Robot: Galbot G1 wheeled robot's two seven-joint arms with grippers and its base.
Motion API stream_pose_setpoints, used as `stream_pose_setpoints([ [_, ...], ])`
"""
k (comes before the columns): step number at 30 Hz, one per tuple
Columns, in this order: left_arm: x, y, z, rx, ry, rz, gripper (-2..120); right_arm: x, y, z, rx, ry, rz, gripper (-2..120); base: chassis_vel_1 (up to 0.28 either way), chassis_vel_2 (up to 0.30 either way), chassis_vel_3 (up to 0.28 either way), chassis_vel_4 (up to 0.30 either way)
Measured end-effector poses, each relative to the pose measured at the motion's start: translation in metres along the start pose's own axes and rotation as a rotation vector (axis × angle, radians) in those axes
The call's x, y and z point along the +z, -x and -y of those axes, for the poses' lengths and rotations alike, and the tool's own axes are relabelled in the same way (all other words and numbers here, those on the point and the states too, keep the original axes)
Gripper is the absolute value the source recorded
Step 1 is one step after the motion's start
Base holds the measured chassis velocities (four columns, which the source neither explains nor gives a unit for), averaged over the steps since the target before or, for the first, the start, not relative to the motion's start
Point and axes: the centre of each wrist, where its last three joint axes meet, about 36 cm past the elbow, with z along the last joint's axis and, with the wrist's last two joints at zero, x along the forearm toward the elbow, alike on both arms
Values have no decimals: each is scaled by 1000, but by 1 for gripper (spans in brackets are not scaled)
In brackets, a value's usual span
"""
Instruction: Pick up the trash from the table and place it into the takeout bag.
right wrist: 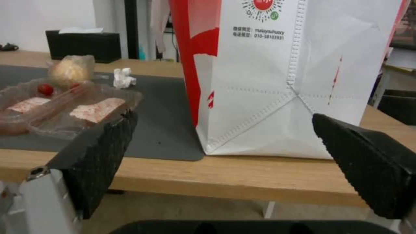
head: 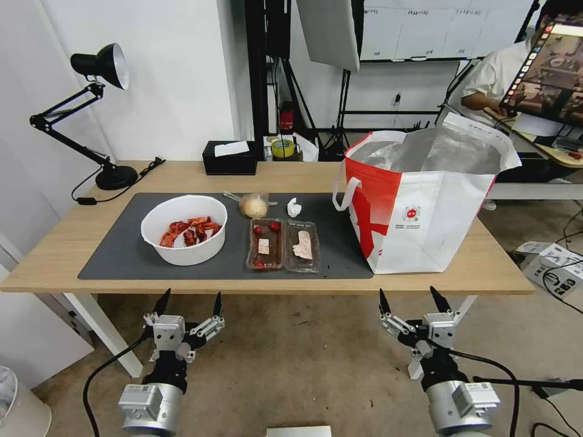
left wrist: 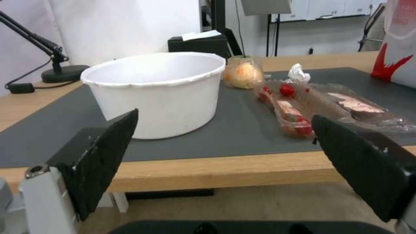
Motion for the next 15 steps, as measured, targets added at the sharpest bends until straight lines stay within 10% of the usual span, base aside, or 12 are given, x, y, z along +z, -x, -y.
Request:
stream_pose_setpoints([
  [15,0,0,0,0,0,0,100,0,0,0,0,0,0,100,0,0,0,0],
])
